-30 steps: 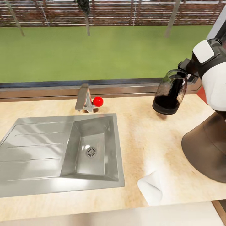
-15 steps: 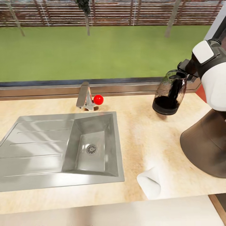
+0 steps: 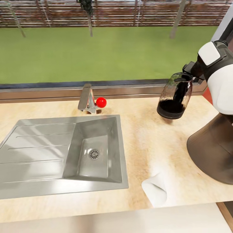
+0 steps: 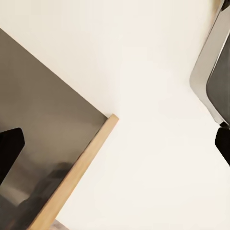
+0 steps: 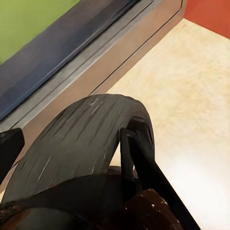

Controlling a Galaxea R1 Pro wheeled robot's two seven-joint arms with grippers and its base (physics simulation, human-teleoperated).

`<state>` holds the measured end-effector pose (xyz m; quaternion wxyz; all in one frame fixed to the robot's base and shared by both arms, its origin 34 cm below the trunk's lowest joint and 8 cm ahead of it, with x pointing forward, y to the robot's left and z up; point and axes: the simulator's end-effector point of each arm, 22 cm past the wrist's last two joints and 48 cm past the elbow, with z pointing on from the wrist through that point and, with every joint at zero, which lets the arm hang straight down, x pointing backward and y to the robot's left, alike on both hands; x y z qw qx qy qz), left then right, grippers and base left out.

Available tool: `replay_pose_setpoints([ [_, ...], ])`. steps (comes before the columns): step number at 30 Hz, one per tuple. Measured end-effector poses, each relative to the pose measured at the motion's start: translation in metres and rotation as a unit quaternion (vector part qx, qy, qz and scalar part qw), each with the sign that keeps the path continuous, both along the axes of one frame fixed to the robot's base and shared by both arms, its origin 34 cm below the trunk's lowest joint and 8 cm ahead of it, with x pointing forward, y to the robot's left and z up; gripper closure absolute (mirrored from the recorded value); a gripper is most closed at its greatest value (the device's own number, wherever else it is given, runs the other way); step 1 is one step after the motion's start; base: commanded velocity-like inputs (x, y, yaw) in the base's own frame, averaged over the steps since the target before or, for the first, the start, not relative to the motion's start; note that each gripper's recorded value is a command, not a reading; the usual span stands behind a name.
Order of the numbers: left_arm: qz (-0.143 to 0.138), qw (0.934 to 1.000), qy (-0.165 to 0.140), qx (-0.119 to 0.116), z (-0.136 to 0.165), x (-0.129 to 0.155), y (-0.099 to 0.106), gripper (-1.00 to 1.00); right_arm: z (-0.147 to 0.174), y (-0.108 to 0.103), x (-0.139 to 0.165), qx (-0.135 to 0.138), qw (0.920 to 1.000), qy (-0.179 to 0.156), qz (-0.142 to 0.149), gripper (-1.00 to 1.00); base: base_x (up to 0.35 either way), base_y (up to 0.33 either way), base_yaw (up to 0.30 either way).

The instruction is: Set up a coffee station on the kitchen countertop: keep the coffee maker on the countertop, move the bottle of coffee from the kitchen shelf to the counter next to the coffee maker, place a paper coffee filter on top of the coffee maker, put the saucer next to the coffee maker with the coffee cup on the saucer, and place the electric kettle next to the coffee maker.

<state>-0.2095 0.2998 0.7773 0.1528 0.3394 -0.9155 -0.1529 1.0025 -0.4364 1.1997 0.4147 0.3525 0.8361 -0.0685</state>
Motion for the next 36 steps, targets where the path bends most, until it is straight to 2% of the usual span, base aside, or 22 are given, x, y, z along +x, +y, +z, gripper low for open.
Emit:
replay_pose_setpoints([
  [16,0.000,1.0000,0.000,0.000,-0.013,0.006,0.000,-1.00,-0.012,0.000,0.006,0.000,1.0000,0.000,0.001,1.00,0.000,0.000,0.000],
  [21,0.001,1.0000,0.000,-0.001,-0.017,0.008,-0.001,-1.00,-0.022,0.002,0.004,0.002,0.9998,0.018,0.010,1.00,0.000,0.000,0.000],
  [36,0.000,1.0000,-0.001,-0.001,-0.032,0.012,-0.001,-1.00,-0.036,-0.002,0.007,0.000,0.9998,0.020,0.009,1.00,0.000,0.000,0.000],
])
